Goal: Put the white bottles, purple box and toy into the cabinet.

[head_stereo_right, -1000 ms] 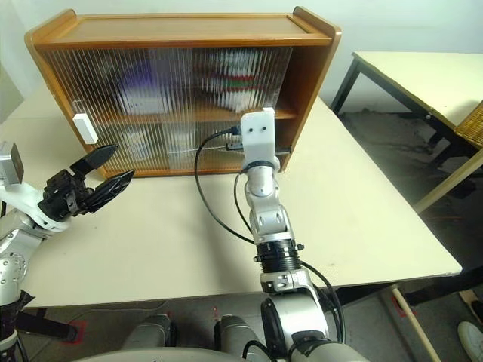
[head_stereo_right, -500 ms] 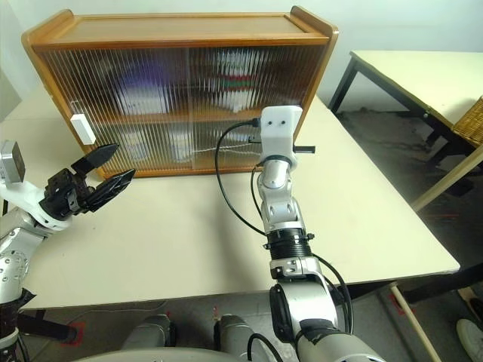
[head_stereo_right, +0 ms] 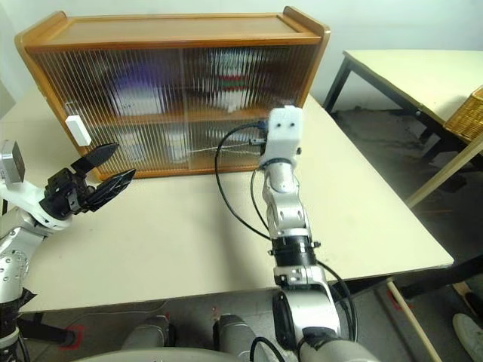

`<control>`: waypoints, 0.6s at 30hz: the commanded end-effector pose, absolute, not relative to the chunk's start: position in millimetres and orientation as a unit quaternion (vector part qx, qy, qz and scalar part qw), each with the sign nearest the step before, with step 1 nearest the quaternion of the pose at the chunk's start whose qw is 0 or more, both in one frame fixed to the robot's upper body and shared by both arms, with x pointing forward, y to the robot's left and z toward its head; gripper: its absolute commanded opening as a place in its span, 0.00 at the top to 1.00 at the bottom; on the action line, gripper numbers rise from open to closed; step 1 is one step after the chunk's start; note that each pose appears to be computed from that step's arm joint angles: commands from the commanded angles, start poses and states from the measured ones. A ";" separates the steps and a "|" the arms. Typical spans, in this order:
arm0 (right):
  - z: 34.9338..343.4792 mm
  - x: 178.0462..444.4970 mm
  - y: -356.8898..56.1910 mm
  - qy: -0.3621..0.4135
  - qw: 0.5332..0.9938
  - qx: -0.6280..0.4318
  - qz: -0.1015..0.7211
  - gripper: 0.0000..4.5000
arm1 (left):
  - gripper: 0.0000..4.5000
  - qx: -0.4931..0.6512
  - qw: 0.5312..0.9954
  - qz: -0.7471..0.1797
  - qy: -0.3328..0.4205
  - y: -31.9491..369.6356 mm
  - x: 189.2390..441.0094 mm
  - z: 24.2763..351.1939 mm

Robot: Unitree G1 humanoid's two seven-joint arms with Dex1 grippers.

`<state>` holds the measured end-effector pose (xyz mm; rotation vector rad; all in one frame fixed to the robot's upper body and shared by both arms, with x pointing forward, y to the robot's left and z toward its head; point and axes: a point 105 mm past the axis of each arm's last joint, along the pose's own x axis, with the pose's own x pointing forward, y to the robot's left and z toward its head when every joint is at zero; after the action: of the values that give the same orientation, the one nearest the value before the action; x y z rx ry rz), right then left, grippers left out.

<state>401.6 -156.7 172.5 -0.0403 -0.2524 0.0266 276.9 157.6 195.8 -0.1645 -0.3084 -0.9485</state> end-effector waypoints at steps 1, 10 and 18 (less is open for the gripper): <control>172.0 388.6 -147.3 -0.127 0.990 0.001 0.064 0.37 | 0.00 -0.083 0.874 -0.458 -0.141 155.4 275.3 189.0; 142.5 360.9 -172.7 -0.109 0.991 -0.035 0.075 0.01 | 0.00 -0.087 0.881 -0.443 -0.140 163.8 277.0 185.9; 113.8 345.3 -225.6 -0.090 0.993 -0.058 0.056 0.01 | 0.00 -0.095 0.927 -0.329 -0.150 207.9 281.6 168.4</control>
<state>348.1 -215.6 119.5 -0.1298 -0.1859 0.1259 279.9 195.6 175.7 -0.2013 -0.3166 -0.7463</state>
